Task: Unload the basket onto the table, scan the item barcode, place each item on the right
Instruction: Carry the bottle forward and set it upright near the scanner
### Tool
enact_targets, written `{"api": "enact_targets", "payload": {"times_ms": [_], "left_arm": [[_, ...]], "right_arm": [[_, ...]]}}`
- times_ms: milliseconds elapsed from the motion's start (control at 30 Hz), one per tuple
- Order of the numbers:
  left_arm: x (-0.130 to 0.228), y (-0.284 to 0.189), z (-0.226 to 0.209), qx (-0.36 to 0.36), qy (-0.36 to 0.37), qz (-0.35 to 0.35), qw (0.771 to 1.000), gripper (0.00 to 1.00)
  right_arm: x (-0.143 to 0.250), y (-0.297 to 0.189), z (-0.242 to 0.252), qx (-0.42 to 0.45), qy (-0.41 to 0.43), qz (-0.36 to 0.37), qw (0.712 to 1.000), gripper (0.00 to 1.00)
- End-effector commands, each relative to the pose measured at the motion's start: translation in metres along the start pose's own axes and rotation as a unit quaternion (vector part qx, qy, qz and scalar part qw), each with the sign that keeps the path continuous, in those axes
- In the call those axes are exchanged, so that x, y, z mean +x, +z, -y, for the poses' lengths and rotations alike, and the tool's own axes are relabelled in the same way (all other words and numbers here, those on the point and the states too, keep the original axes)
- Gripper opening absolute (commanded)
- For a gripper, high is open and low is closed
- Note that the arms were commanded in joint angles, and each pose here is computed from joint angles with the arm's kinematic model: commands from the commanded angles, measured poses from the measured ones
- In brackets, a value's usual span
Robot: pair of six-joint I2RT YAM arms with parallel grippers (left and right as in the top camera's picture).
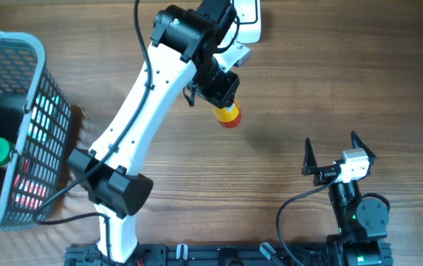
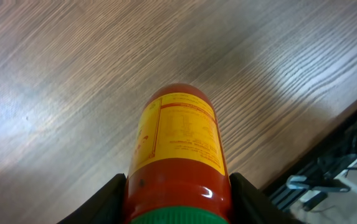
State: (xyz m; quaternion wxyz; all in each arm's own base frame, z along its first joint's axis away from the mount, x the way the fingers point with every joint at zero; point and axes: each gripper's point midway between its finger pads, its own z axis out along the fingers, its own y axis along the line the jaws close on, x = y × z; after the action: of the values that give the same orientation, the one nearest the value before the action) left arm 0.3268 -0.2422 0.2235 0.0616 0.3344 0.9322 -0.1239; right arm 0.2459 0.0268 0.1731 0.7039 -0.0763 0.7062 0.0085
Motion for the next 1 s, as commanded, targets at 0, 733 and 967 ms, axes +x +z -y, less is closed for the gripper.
{"api": "enact_targets", "payload": {"times_ms": [0, 733, 967], "left_arm": [[-0.004, 0.021, 0.001, 0.02, 0.059, -0.014, 0.998, 0.45], [-0.028, 0.096, -0.045, -0.046, 0.173, -0.045, 0.983, 0.49], [-0.02, 0.107, -0.043, -0.03, 0.194, -0.06, 0.979, 0.6]], "right_arm": [[-0.002, 0.0, -0.002, -0.007, -0.005, 0.005, 1.0, 1.0], [-0.002, 0.0, -0.002, -0.007, -0.005, 0.005, 1.0, 1.0], [-0.002, 0.0, -0.002, -0.007, -0.005, 0.005, 1.0, 0.99]]}}
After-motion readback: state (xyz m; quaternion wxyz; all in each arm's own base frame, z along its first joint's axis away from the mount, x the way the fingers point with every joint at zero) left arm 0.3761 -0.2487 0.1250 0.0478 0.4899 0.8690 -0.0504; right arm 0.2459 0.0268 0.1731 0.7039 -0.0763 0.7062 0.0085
